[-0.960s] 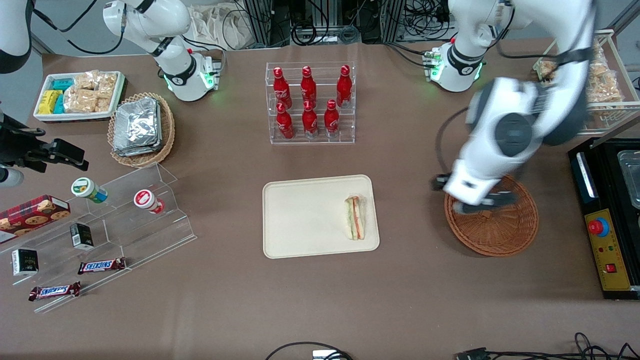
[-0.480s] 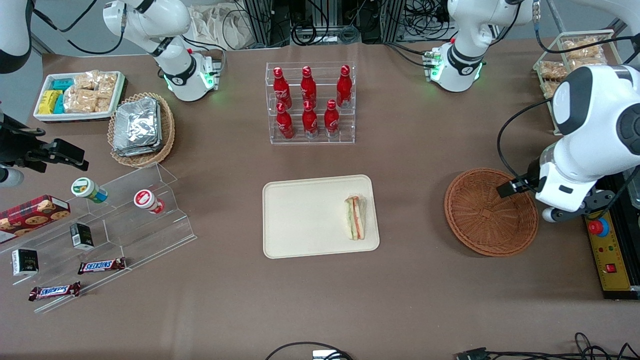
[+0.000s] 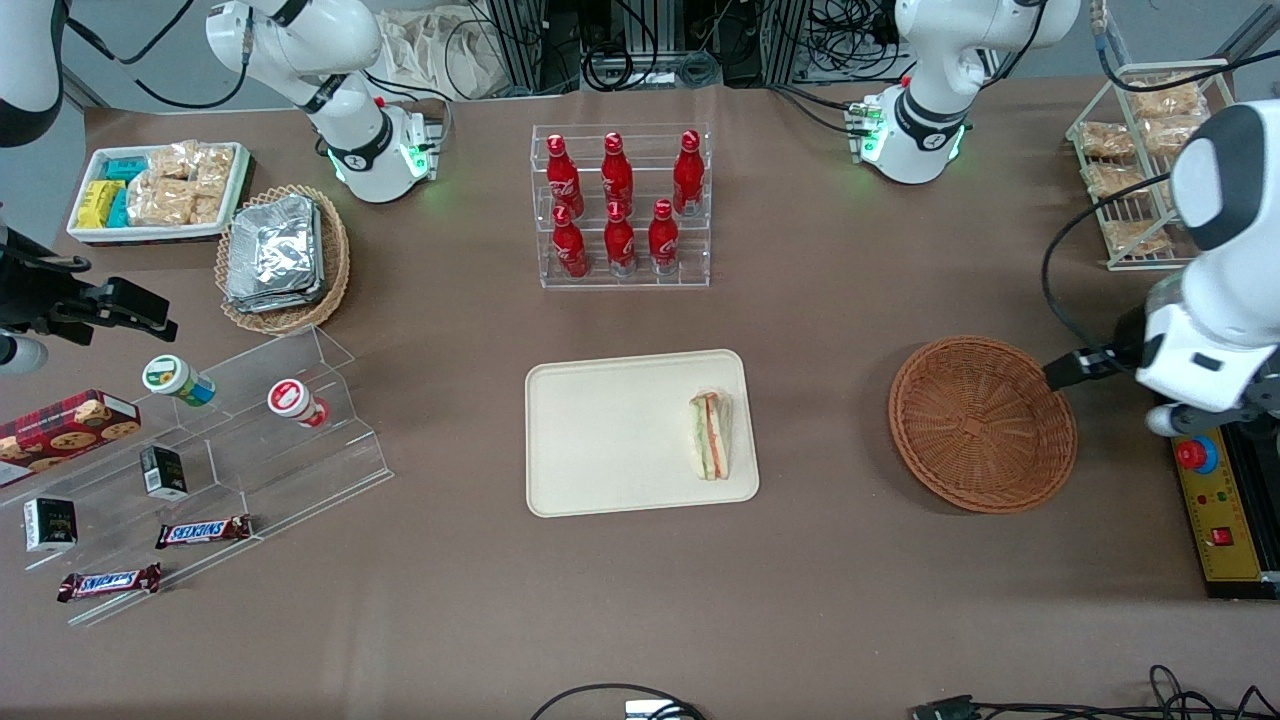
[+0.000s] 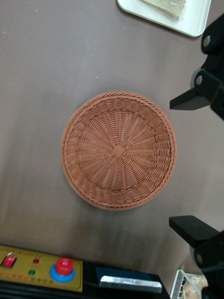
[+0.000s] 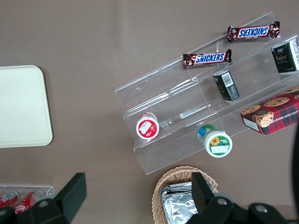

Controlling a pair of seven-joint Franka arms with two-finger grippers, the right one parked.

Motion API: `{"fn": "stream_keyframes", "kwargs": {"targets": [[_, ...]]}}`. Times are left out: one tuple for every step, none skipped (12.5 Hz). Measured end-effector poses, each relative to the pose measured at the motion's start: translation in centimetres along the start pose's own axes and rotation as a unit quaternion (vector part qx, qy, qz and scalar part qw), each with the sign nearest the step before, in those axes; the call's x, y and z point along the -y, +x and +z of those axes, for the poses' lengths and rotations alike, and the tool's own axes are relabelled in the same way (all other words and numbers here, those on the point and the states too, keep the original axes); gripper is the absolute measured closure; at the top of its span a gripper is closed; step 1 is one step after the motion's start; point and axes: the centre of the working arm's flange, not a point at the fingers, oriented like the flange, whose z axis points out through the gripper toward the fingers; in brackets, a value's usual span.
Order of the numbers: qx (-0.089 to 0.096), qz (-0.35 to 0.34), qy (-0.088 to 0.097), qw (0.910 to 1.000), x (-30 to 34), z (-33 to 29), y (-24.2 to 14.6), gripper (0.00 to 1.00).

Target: Place sandwich from basket to tray

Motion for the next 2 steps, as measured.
{"fn": "stream_keyframes", "kwargs": {"targets": [[-0.005,-0.003,-0.001,1.0,0.65,-0.39,0.5,0.0],[-0.01,-0.004,-0.002,0.9999,1.11,-0.73,1.1,0.0]]}}
